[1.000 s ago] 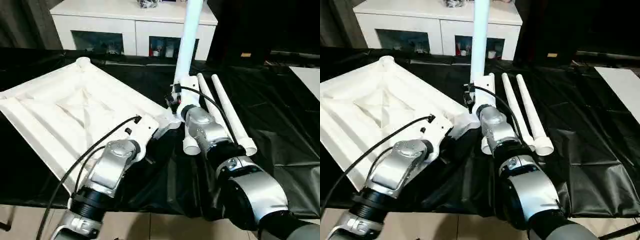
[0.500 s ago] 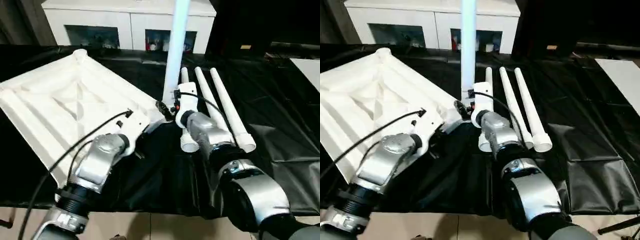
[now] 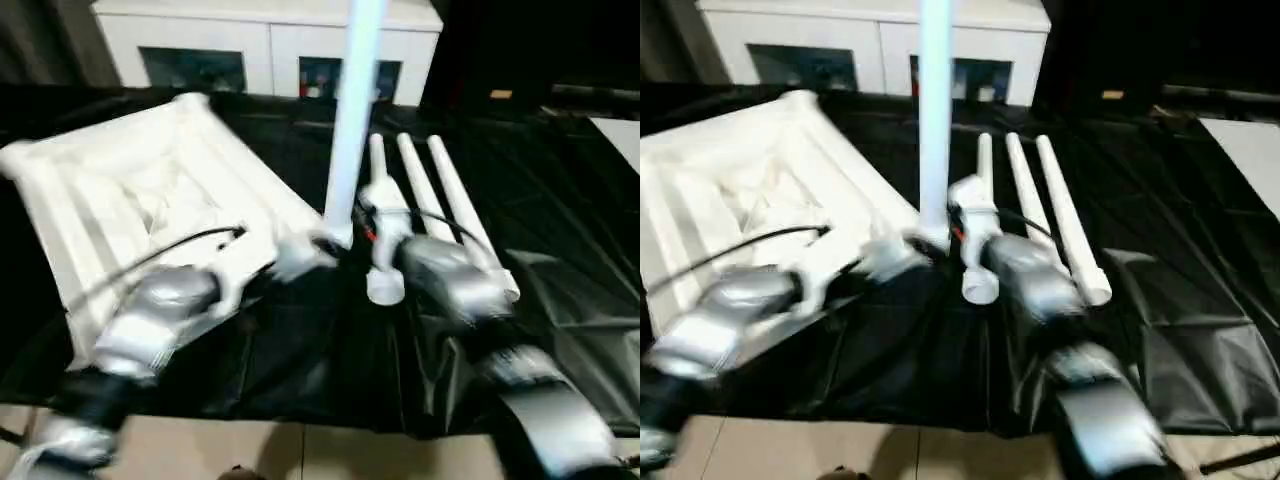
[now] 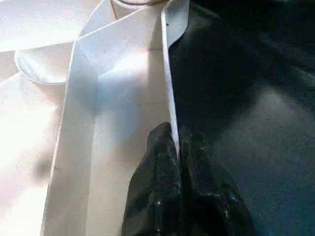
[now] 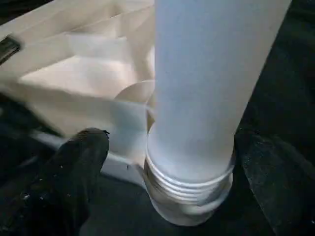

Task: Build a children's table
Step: Rotate leg to tighten

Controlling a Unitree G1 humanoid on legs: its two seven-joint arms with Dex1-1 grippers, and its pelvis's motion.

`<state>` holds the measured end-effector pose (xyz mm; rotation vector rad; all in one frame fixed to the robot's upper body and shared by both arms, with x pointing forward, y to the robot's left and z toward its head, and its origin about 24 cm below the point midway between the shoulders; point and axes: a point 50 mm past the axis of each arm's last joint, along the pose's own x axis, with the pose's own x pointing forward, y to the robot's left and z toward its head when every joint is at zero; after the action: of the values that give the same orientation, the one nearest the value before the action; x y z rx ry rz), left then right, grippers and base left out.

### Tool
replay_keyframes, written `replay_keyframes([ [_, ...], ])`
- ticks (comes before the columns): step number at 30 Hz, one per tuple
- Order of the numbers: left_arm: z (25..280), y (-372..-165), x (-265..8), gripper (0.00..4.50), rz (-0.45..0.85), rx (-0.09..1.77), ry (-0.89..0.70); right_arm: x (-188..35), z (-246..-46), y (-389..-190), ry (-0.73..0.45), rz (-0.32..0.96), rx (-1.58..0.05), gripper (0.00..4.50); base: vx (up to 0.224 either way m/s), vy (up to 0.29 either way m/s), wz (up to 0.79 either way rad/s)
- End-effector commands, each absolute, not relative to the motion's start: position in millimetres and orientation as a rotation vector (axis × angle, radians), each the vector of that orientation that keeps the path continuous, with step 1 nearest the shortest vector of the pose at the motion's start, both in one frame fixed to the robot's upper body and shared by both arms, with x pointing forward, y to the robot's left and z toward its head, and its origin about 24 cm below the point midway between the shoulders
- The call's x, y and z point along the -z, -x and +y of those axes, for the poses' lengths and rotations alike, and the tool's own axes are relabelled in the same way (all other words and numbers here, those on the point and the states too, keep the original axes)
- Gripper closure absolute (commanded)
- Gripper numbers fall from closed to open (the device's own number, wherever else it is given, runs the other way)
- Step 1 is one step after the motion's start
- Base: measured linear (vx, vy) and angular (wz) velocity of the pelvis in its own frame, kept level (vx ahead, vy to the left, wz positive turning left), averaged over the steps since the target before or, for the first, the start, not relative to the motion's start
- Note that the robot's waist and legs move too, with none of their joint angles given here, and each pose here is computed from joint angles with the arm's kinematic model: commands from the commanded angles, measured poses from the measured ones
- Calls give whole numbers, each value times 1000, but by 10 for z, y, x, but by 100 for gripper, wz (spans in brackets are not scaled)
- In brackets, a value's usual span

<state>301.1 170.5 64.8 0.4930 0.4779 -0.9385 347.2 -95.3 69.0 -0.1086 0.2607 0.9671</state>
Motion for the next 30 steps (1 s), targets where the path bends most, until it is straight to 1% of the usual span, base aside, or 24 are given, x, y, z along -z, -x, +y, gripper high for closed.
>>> replay_keyframes([
  [1, 1591, -2989, -751, 450, 403, 1052, -511, -620, -932, -3393, 114, 307, -1033, 5, 0, 0, 0],
  [3, 1671, -2962, -761, 450, 408, 1094, -539, -583, -1030, -3349, 159, 330, -1049, 5, 0, 0, 0],
  [9, 1681, -2932, -792, 450, 379, 1137, -495, -602, -1118, -3328, 161, 328, -1039, 5, 0, 0, 0],
  [13, 1670, -2897, -784, 450, 379, 1162, -487, -595, -1114, -3338, 159, 328, -1032, 5, 0, 0, 0],
  [15, 1667, -2883, -782, 450, 380, 1179, -486, -594, -1088, -3350, 137, 318, -1025, 5, 0, 0, 0],
  [22, 1684, -2880, -786, 450, 386, 1191, -491, -579, -1066, -3356, 119, 319, -1030, 5, 0, 0, 0],
  [25, 1696, -2877, -780, 450, 389, 1189, -492, -573, -1061, -3354, 114, 319, -1030, 39, 0, 0, 0],
  [28, 1699, -2868, -770, 450, 393, 1189, -489, -568, -1053, -3349, 111, 320, -1035, 57, 0, 0, 0],
  [29, 1699, -2866, -768, 450, 393, 1189, -488, -566, -1052, -3347, 111, 320, -1036, 57, 0, 0, 0],
  [30, 1693, -2856, -762, 450, 398, 1192, -481, -562, -1051, -3345, 108, 321, -1036, 76, 0, 0, 0],
])
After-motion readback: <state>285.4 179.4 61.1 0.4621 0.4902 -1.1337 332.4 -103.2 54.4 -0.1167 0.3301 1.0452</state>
